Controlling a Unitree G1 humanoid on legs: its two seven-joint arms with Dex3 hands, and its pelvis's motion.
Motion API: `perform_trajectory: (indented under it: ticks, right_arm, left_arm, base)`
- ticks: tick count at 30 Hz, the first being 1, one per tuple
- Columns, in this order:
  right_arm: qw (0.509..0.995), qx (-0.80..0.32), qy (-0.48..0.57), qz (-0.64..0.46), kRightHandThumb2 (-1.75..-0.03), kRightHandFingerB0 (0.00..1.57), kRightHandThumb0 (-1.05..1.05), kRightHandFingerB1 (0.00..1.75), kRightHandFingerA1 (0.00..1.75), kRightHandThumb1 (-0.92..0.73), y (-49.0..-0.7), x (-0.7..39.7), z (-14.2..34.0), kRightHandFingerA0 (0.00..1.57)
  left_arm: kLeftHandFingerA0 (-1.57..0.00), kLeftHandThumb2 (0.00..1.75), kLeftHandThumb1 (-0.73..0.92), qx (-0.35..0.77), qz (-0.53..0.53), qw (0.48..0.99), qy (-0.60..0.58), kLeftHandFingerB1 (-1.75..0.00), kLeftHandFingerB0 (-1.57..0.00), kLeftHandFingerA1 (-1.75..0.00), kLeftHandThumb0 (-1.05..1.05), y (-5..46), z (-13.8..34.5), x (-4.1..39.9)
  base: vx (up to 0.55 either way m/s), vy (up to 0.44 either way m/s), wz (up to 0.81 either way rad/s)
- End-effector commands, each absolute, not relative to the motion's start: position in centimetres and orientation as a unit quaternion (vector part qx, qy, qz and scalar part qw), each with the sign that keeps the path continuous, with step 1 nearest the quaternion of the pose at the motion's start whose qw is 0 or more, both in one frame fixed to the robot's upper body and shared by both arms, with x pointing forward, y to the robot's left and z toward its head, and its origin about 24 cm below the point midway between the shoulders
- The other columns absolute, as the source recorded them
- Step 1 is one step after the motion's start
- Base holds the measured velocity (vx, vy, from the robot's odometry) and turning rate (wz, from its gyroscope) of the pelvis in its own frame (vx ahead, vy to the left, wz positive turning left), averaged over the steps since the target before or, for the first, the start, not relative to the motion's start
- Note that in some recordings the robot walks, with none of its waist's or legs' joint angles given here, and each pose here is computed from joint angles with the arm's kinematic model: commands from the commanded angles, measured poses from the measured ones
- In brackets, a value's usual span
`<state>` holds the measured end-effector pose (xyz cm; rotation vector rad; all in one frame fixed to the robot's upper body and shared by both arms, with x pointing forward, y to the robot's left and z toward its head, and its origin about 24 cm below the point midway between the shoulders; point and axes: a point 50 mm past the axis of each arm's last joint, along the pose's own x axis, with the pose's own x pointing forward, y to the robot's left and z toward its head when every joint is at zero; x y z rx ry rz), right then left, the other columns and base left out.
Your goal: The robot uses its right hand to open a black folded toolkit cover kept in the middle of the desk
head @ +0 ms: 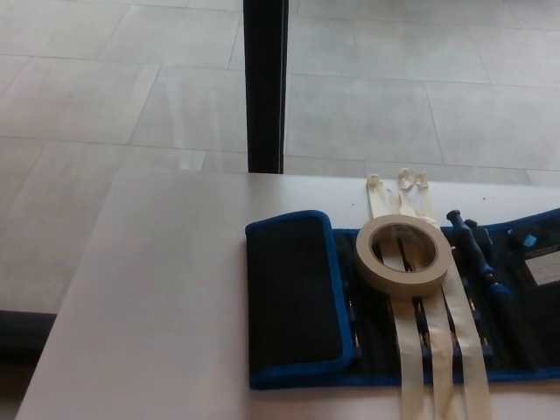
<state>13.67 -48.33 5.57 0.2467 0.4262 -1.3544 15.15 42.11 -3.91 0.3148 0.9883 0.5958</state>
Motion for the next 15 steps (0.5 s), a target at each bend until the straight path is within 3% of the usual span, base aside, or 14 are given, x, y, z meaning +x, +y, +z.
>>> perform_trajectory:
  ticks: [1, 2, 3, 4, 5, 6, 7, 8, 9, 10, 11, 12, 13, 15]
  right_arm:
    - [0.610, 0.278, 0.099, -0.736, -1.05, 0.62, -0.43, 0.84, 1.09, -0.65, -47.0, 13.1, 3.0, 0.72]
    - [0.602, 0.279, 0.103, -0.741, -0.64, 0.59, -0.39, 1.14, 1.47, -0.80, -46.3, 13.1, 2.1, 0.60]
    - [0.601, 0.279, 0.103, -0.742, -0.64, 0.59, -0.39, 1.14, 1.47, -0.80, -46.1, 13.1, 2.0, 0.60]
    - [0.612, 0.293, 0.094, -0.728, -0.63, 0.57, -0.43, 1.15, 1.69, -0.80, -45.7, 12.7, 1.3, 0.67]
    - [0.612, 0.294, 0.093, -0.729, -0.63, 0.57, -0.43, 1.15, 1.69, -0.80, -45.7, 12.7, 1.3, 0.67]
    - [0.609, 0.306, 0.091, -0.726, -0.63, 0.70, -0.47, 1.17, 1.75, -0.78, -45.9, 12.4, 1.0, 0.84]
    - [0.610, 0.312, 0.090, -0.723, -1.04, 0.59, -0.47, 0.77, 1.29, -0.64, -46.0, 12.1, 0.9, 1.07]
    - [0.613, 0.315, 0.089, -0.719, -0.66, 0.48, -0.49, 0.63, 1.53, -0.82, -46.1, 11.8, 0.8, 0.55]
    - [0.615, 0.318, 0.089, -0.716, -0.66, 0.48, -0.49, 0.63, 1.53, -0.82, -46.2, 11.7, 0.8, 0.55]
    - [0.618, 0.316, 0.089, -0.714, -0.68, 0.46, -0.47, 0.58, 1.39, -0.83, -46.2, 11.5, 0.6, 0.56]
    - [0.624, 0.310, 0.089, -0.711, -0.68, 0.47, -0.47, 0.58, 1.44, -0.82, -46.1, 11.2, 0.2, 0.57]
    - [0.630, 0.305, 0.091, -0.709, -0.67, 0.54, -0.47, 0.61, 1.35, -0.82, -46.0, 11.0, -0.1, 0.67]
    - [0.638, 0.303, 0.092, -0.702, -1.06, 0.54, -0.47, 0.72, 1.07, -0.67, -45.8, 11.0, -0.3, 0.76]
    - [0.644, 0.300, 0.090, -0.698, -1.05, 0.58, -0.47, 0.74, 1.08, -0.66, -45.5, 10.7, -0.7, 0.75]
  left_arm:
    - [-0.34, 1.36, 0.37, 0.127, 0.302, 0.822, 0.466, -0.83, -0.14, -0.93, -0.74, 42.7, -3.8, 14.1]
    - [-0.36, 1.40, 0.40, 0.128, 0.303, 0.821, 0.467, -0.82, -0.08, -0.97, -0.82, 42.7, -3.8, 14.1]
    - [-0.36, 1.40, 0.40, 0.129, 0.303, 0.820, 0.468, -0.82, -0.08, -0.97, -0.82, 42.8, -3.8, 14.0]
    - [-0.52, 1.52, 0.35, 0.124, 0.307, 0.822, 0.463, -1.19, -0.48, -1.19, -1.02, 42.8, -3.7, 14.1]
    - [-0.52, 1.52, 0.35, 0.124, 0.307, 0.823, 0.462, -1.19, -0.48, -1.19, -1.02, 42.9, -3.7, 14.1]
    - [-0.54, 1.53, 0.37, 0.131, 0.304, 0.823, 0.462, -1.15, -0.49, -1.18, -1.00, 42.9, -3.5, 14.1]
    - [-0.56, 1.53, 0.37, 0.135, 0.302, 0.822, 0.464, -1.18, -0.55, -1.18, -0.97, 43.0, -3.5, 14.1]
    - [-0.62, 1.49, 0.35, 0.136, 0.302, 0.821, 0.466, -1.10, -0.49, -1.17, -1.05, 43.0, -3.6, 14.0]
    - [-0.62, 1.49, 0.35, 0.133, 0.301, 0.822, 0.465, -1.10, -0.49, -1.17, -1.05, 42.9, -3.6, 14.0]
    - [-0.36, 1.48, 0.46, 0.134, 0.303, 0.821, 0.466, -0.96, -0.32, -1.00, -0.84, 43.0, -3.6, 14.0]
    - [-0.40, 1.49, 0.48, 0.135, 0.305, 0.819, 0.467, -0.97, -0.33, -1.03, -0.86, 43.0, -3.6, 13.9]
    - [-0.46, 1.50, 0.50, 0.139, 0.304, 0.818, 0.468, -0.95, -0.33, -1.05, -0.86, 43.0, -3.6, 13.9]
    - [-0.42, 1.50, 0.51, 0.140, 0.305, 0.818, 0.467, -0.97, -0.34, -1.03, -0.85, 43.0, -3.6, 13.9]
    - [-0.43, 1.51, 0.50, 0.135, 0.306, 0.821, 0.462, -0.98, -0.32, -1.05, -0.87, 43.0, -3.5, 14.1]
  base:
    - [0.00, 0.000, 0.00]
    - [0.00, 0.000, 0.00]
    - [0.00, 0.000, 0.00]
    - [0.00, 0.000, 0.00]
    - [0.00, 0.000, 0.00]
    - [0.00, 0.000, 0.00]
    - [0.00, 0.000, 0.00]
    - [0.00, 0.000, 0.00]
    - [0.00, 0.000, 0.00]
    - [0.00, 0.000, 0.00]
    - [0.00, 0.000, 0.00]
    - [0.00, 0.000, 0.00]
    - [0.00, 0.000, 0.00]
    - [0.00, 0.000, 0.00]
